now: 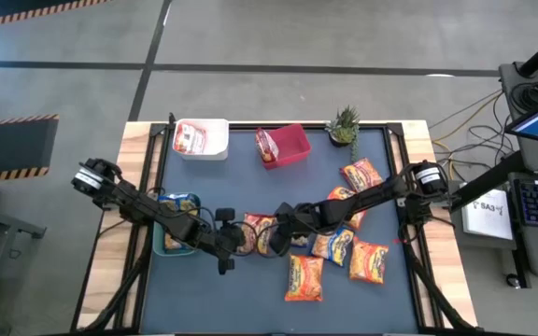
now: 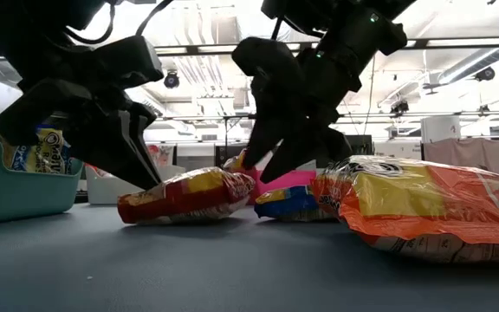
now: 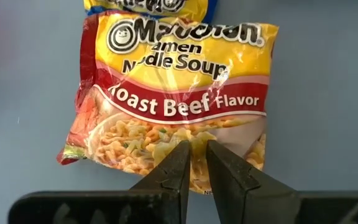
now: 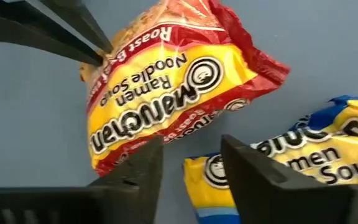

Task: Sort Maruchan noodles
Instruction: Put the red noodle pack into the red bin

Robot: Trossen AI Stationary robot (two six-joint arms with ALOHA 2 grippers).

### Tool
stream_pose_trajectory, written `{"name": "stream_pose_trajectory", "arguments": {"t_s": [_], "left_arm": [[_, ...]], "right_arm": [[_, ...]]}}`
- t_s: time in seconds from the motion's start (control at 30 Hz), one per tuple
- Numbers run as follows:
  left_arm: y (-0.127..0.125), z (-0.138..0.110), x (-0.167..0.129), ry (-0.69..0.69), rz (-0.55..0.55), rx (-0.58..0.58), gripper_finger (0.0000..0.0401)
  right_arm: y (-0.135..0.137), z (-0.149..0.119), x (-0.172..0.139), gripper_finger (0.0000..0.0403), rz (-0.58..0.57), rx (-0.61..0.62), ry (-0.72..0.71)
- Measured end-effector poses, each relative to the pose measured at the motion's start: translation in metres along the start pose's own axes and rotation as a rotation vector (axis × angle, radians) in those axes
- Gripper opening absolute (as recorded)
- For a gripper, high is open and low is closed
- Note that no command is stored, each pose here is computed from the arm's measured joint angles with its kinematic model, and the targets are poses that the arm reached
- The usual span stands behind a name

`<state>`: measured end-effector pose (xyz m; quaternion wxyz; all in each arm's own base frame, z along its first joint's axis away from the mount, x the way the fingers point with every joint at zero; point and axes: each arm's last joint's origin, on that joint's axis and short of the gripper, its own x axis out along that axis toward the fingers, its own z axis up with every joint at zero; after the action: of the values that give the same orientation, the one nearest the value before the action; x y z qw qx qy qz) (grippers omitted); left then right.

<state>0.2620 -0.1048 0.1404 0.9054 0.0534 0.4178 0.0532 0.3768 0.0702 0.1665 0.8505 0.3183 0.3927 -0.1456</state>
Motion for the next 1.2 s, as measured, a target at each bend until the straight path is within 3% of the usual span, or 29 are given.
{"name": "stream_pose_trajectory", "arguments": {"t_s": [0.27,0.5,0.87,1.2], "left_arm": [[0.002,-0.009,0.001,0.022,0.008,-0.041,0.0038],[0.003,-0.016,0.004,0.041,0.006,-0.042,0.0038],[0.003,-0.023,0.007,-0.011,-0.029,-0.068,0.0038],[0.003,-0.022,0.007,-0.014,-0.030,-0.069,0.0038]], "right_arm": [[-0.004,-0.004,0.006,0.0272,0.100,0.123,-0.087],[-0.013,-0.010,0.010,0.0330,0.099,0.201,-0.149],[-0.004,0.003,0.007,0.0345,0.150,0.183,-0.230],[-0.006,0.004,0.008,0.0345,0.124,0.190,-0.236]]}}
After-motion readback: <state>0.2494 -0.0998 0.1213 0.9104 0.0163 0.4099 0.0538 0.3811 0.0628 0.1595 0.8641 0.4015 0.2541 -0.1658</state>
